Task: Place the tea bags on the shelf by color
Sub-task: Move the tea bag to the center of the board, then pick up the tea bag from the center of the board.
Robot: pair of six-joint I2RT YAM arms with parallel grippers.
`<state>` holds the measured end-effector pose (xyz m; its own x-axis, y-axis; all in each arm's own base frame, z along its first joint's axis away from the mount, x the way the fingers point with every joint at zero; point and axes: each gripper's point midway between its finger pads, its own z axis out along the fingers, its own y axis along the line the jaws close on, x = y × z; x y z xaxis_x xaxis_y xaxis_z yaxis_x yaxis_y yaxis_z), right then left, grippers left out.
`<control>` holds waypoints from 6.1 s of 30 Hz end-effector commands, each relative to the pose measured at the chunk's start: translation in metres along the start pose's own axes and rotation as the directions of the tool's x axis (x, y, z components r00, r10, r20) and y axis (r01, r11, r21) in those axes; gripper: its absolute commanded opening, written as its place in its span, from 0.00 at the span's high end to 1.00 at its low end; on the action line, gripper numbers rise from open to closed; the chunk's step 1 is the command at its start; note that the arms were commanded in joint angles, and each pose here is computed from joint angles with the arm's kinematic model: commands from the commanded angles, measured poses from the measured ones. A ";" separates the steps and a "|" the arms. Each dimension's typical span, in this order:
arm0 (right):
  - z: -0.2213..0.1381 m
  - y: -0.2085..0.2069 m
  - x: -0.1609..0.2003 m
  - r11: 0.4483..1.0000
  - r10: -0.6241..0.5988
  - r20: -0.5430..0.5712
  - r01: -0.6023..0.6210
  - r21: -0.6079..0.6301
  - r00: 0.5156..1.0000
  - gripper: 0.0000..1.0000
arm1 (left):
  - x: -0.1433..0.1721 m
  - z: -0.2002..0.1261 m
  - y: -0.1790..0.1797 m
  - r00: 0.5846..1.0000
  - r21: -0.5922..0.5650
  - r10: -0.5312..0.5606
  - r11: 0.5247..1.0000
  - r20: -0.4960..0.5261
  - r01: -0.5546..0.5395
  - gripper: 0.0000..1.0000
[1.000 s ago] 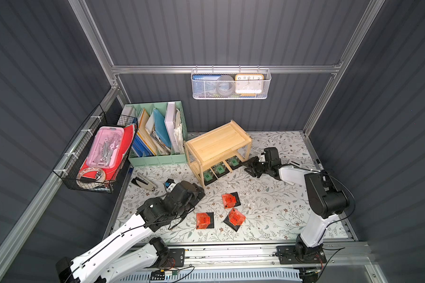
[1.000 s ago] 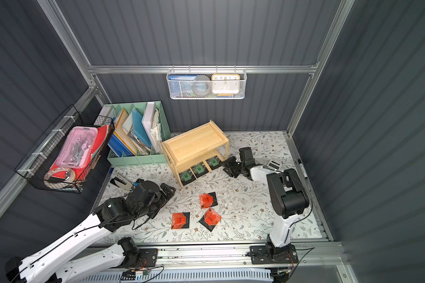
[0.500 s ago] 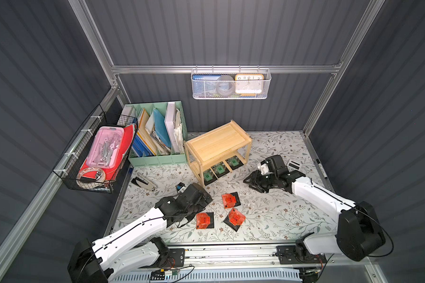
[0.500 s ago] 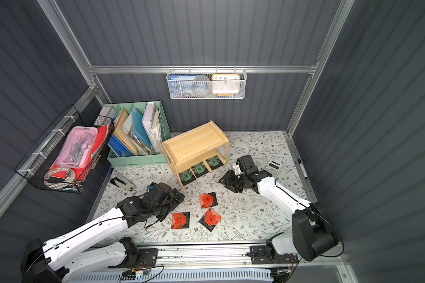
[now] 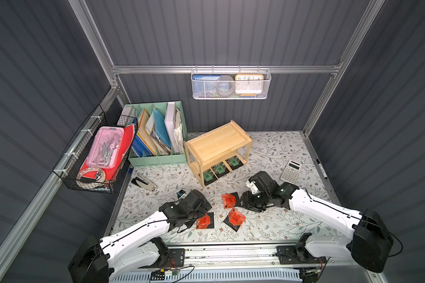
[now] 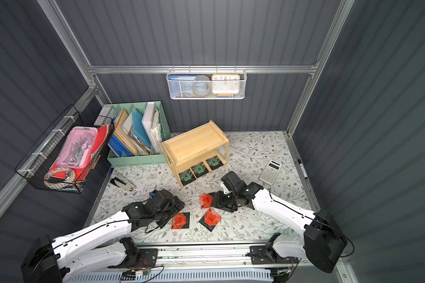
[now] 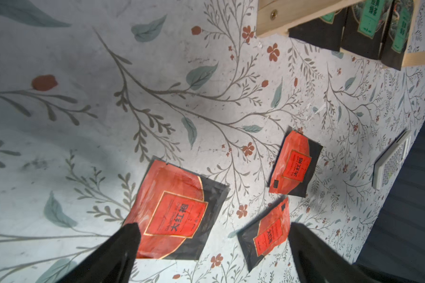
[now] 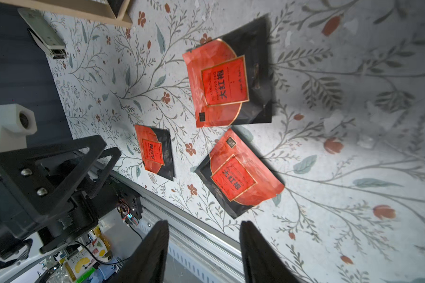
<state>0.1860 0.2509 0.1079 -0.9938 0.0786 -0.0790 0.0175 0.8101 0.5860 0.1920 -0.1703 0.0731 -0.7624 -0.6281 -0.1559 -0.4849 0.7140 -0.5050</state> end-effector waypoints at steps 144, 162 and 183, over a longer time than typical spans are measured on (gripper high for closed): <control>0.084 0.045 -0.037 0.992 0.004 -0.153 -0.023 -0.121 0.988 0.53 | -0.012 0.042 -0.042 0.999 0.263 -0.014 0.965 0.035 0.004 0.05; 0.099 0.039 -0.038 0.993 0.038 -0.179 -0.057 -0.103 0.983 0.53 | -0.010 0.059 -0.024 0.999 0.182 -0.032 0.983 -0.005 0.032 0.04; 0.121 0.021 -0.032 0.996 0.075 -0.184 -0.082 -0.032 0.980 0.56 | -0.009 0.059 -0.016 0.999 0.166 -0.048 0.985 -0.012 0.049 0.04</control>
<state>0.2309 0.3371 0.0308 -0.9925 0.0226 0.1198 0.0940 0.7681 0.6334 0.2441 -0.2051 0.0496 -0.7369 -0.6609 -0.1422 -0.4006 0.5963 -0.6957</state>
